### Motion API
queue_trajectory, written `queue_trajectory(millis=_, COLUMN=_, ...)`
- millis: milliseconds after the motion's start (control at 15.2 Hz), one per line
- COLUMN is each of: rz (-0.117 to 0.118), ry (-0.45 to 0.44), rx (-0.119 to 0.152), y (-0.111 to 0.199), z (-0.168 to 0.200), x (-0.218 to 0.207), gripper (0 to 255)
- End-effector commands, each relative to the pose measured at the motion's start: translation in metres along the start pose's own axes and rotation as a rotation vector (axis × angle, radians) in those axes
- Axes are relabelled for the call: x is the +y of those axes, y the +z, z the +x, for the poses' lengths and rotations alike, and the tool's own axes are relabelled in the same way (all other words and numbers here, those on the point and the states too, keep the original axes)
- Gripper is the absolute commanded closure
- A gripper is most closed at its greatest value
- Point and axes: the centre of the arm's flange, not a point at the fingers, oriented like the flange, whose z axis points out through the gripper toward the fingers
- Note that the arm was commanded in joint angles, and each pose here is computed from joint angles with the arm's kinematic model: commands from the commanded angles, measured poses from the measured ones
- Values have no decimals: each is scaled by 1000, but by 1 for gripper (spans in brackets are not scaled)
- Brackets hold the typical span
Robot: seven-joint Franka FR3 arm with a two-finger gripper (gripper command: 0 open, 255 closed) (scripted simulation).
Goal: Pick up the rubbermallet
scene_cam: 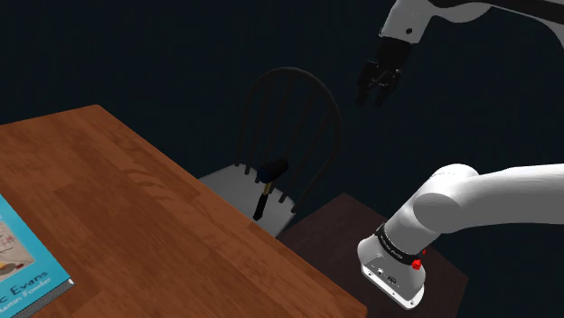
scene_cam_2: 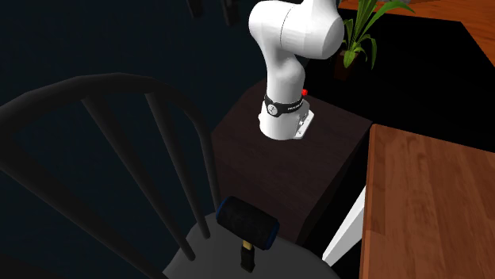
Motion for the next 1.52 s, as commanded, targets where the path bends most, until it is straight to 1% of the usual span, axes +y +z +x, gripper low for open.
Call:
queue_trajectory(millis=0, rz=0, ry=0, rx=0, y=0, z=0, x=0, gripper=0)
queue_trajectory(millis=330, rz=-2, ry=164, rx=41, y=53, z=14, x=-34, gripper=0)
queue_trajectory(millis=726, rz=-4, ry=361, rx=90, y=116, z=40, x=-71, gripper=0)
queue_trajectory(millis=1452, rz=-7, ry=722, rx=180, y=228, z=113, x=-122, gripper=0)
